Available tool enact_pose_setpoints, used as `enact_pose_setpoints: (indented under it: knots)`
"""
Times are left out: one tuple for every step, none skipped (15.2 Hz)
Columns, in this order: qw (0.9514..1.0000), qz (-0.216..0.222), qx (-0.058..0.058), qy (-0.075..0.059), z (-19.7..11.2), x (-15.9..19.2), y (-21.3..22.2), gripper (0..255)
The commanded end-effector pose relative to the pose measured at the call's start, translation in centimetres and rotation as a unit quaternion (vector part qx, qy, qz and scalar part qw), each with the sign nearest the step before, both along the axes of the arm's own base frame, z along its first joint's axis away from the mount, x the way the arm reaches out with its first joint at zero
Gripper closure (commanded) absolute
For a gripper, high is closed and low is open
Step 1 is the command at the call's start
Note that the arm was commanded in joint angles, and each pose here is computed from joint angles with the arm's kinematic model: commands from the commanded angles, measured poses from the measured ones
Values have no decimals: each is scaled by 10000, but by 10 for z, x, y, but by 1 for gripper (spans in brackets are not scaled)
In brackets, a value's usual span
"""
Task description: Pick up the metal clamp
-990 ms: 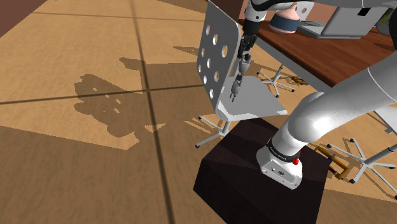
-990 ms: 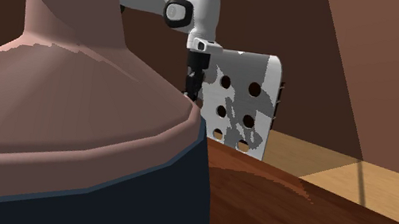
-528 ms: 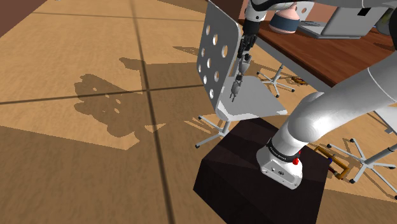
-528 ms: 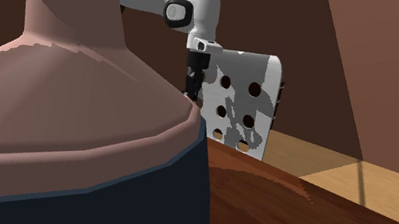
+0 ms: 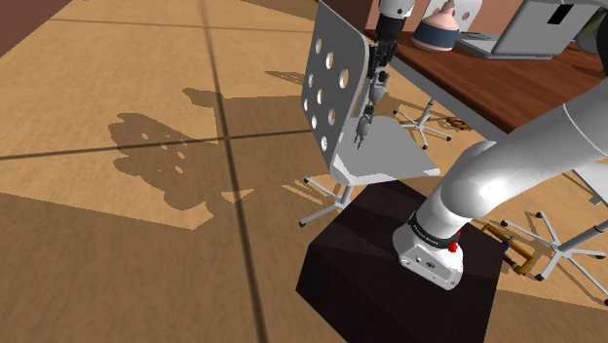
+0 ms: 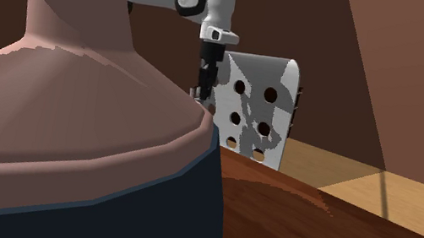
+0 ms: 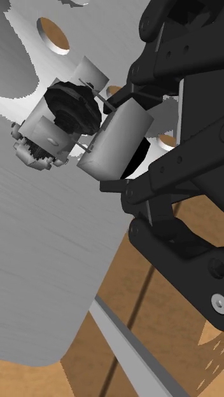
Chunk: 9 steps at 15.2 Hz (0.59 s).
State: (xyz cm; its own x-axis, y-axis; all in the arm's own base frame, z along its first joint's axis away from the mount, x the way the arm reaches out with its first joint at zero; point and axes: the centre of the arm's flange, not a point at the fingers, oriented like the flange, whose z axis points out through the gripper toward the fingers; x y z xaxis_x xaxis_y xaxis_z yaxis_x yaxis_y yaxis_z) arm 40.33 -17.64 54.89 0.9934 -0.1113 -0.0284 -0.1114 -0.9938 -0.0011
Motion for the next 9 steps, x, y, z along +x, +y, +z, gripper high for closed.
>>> enact_pose_setpoints:
  knots:
    - [10000, 1, 0, 0, 11, -1, 0, 255]
    - [10000, 1, 0, 0, 16, -1, 0, 255]
    - [10000, 1, 0, 0, 21, -1, 0, 255]
    - [10000, 1, 0, 0, 26, -1, 0, 255]
    - [10000, 1, 0, 0, 32, -1, 0, 255]
    - [10000, 1, 0, 0, 37, -1, 0, 255]
    - [10000, 1, 0, 0, 42, -1, 0, 255]
    - [10000, 1, 0, 0, 43, -1, 0, 255]
    - [10000, 1, 0, 0, 43, -1, 0, 255]
